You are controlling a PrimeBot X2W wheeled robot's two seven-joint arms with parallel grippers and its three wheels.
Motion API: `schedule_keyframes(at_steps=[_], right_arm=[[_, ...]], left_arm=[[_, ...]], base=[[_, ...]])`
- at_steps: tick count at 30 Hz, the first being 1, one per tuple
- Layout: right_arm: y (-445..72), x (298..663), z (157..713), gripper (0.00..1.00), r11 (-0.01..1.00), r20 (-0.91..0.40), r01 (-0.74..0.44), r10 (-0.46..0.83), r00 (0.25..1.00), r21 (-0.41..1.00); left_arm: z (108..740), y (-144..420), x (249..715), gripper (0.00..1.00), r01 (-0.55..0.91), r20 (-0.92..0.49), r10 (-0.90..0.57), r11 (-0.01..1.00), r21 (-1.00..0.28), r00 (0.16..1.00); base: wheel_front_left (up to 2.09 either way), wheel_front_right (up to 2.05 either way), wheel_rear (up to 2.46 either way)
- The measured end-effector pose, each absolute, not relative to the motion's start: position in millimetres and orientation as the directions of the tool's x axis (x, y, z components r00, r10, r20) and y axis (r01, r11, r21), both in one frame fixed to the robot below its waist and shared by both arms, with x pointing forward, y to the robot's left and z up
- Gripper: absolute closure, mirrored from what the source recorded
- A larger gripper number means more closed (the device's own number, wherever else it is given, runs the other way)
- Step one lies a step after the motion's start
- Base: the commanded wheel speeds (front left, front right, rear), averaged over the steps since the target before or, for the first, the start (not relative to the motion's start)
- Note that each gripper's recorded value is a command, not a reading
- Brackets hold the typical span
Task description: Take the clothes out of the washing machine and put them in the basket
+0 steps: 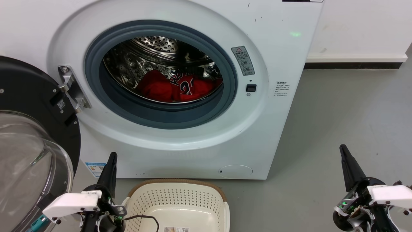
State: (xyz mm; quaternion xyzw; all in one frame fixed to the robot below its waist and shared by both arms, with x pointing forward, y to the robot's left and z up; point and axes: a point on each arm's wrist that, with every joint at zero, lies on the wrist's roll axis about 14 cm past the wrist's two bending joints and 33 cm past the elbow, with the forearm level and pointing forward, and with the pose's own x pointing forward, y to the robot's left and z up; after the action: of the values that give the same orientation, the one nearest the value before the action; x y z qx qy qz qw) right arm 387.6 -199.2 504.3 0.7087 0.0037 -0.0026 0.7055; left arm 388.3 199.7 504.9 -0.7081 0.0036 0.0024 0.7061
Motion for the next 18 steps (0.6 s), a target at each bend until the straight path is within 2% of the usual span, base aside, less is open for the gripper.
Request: schedule_keyframes(at_steps=[18], right_arm=[[-199.1,387.6,504.3,1.0,-0.005,-0.009,0.009,0.002,1.0,1.0]], left_arm=[[505.0,199.7,388.3,1.0,-0.008,-0.008,-0.002,-0.003,-1.0,1.0]], base=[[0.0,0.0,0.0]])
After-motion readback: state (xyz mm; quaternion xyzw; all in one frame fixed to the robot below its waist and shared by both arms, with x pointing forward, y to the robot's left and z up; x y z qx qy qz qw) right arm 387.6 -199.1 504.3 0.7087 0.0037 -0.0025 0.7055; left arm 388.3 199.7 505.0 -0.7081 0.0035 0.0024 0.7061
